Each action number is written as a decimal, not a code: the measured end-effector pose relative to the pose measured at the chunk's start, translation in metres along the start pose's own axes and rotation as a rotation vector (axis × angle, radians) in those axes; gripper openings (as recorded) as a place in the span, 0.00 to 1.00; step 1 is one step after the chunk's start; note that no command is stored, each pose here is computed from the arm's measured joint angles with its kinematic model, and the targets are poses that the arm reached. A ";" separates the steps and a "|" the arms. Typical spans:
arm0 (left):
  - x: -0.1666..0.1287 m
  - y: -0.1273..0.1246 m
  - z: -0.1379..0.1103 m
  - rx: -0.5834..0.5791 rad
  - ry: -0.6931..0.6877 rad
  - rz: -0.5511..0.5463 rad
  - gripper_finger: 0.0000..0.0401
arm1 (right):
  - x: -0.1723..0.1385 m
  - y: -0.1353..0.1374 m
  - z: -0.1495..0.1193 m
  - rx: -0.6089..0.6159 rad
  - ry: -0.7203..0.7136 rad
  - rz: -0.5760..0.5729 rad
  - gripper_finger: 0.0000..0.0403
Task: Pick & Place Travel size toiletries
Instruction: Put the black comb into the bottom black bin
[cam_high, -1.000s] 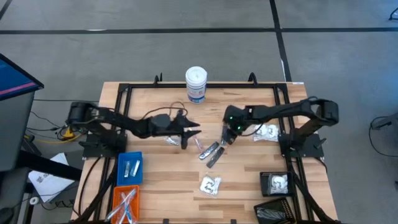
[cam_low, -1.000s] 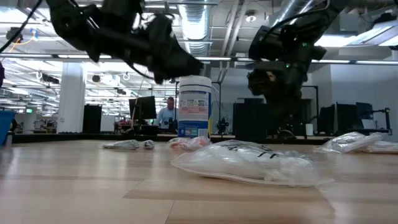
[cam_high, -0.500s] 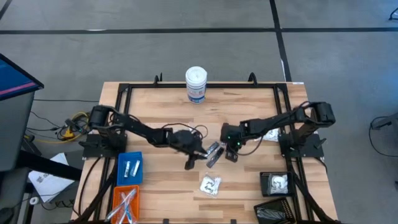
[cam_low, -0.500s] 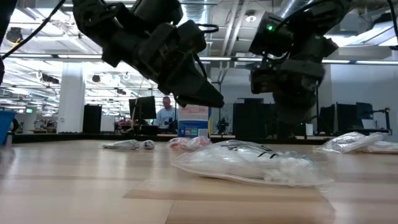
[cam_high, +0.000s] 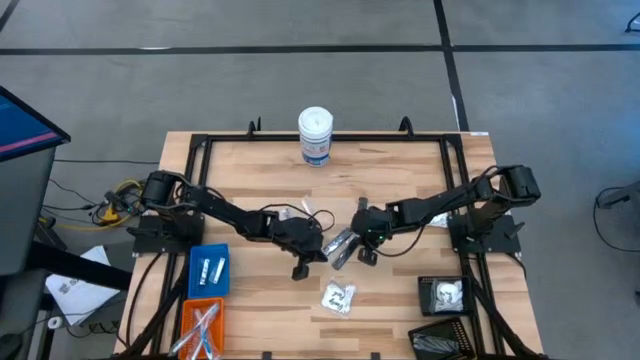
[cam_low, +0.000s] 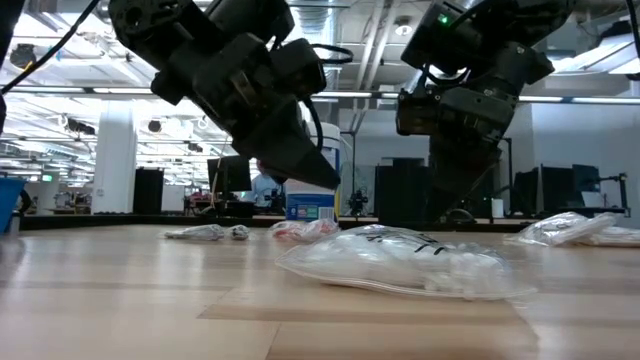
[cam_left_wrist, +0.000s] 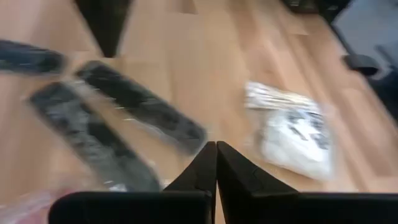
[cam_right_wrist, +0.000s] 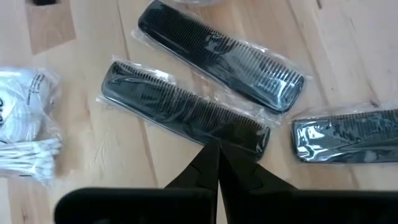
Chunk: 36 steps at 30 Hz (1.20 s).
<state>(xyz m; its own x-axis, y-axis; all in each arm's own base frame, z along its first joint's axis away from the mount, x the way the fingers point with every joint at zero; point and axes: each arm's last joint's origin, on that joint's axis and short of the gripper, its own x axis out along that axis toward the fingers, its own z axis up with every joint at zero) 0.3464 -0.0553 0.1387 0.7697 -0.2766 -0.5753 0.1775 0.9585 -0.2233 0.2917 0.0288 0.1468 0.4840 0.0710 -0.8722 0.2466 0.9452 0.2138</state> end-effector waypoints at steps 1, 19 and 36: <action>0.000 -0.001 0.000 0.003 0.003 -0.030 0.00 | 0.000 0.000 0.000 0.000 0.000 0.000 0.00; 0.029 0.006 -0.008 0.018 0.065 -0.065 0.00 | 0.001 0.007 -0.001 -0.004 0.018 0.089 0.00; 0.043 0.018 -0.010 0.006 0.160 0.025 0.00 | 0.001 0.014 -0.004 -0.037 0.019 0.101 0.00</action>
<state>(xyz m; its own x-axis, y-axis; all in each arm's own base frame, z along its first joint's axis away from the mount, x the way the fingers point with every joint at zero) 0.3769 -0.0505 0.1021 0.6665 -0.2603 -0.6986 0.1638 0.9653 -0.2033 0.2925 0.0432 0.1475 0.4891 0.1722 -0.8551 0.1658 0.9441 0.2849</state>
